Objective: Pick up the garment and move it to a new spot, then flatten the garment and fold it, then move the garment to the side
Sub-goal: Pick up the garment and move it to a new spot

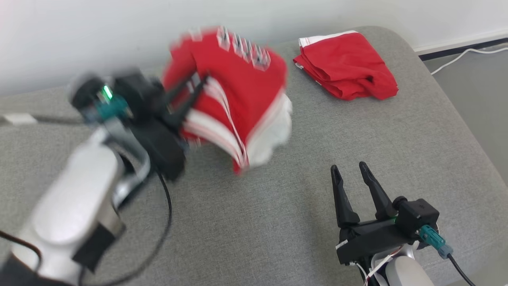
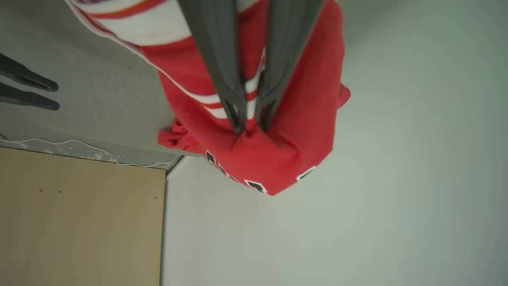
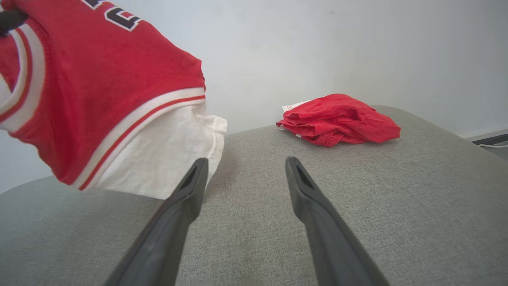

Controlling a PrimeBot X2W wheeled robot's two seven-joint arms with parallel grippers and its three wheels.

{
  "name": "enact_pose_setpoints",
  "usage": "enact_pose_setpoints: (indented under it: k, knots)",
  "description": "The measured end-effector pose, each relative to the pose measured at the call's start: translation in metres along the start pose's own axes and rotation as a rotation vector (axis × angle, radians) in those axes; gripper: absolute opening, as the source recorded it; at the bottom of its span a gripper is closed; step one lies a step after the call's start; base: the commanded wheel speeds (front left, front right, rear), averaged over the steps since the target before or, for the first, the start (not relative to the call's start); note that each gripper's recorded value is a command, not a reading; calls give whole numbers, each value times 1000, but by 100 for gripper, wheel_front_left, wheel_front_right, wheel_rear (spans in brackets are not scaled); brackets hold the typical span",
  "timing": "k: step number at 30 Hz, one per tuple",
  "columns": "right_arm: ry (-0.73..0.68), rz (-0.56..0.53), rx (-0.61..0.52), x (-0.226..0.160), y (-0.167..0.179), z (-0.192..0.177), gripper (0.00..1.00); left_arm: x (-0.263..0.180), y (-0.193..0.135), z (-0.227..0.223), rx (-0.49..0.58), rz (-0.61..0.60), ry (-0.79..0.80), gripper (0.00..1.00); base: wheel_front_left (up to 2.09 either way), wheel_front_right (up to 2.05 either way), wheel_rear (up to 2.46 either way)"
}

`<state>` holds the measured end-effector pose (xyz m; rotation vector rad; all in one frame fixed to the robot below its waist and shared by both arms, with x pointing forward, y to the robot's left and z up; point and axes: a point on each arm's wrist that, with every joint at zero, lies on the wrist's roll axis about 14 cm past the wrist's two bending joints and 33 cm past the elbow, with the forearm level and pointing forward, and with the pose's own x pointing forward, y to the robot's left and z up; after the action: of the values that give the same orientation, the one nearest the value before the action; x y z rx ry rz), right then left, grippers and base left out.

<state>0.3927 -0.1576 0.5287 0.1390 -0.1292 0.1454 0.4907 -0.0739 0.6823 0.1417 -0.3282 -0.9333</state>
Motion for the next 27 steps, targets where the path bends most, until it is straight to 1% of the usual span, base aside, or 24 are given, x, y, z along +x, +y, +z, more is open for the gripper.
enact_pose_setpoints:
  k: [3,8,12,14,16,18,20,22,23,24,25,27]
  knots:
    - [-1,-4,2,-1,0,0,100,-11,-16,-35,-58,-13,77,0,0,0,0]
    - [-3,0,5,-1,1,1,100,-35,-17,-81,-109,18,182,0,0,0,0]
    - [9,15,9,2,6,-4,100,-59,4,-115,-88,71,273,0,0,0,0]
    - [15,19,12,3,8,-6,100,-65,13,-124,-98,100,284,0,0,0,0]
    - [20,24,12,5,9,-8,100,-71,21,-133,-53,108,296,0,0,0,0]
    - [25,30,14,6,10,-11,100,-75,32,-139,-52,139,299,0,0,0,0]
    - [32,36,16,7,12,-13,100,-80,35,-148,-31,145,309,0,0,0,0]
    - [36,38,15,8,12,-15,100,-83,35,-155,-47,158,314,0,0,0,0]
    - [37,40,16,8,13,-15,100,-84,34,-158,-49,159,316,34,0,0,0]
    - [39,40,16,9,13,-16,100,-85,34,-160,-48,164,318,77,0,0,0]
    - [40,41,16,9,12,-16,100,-86,36,-161,-41,171,318,100,0,0,0]
    - [42,46,17,11,14,-18,100,-87,39,-160,-36,196,307,100,0,0,0]
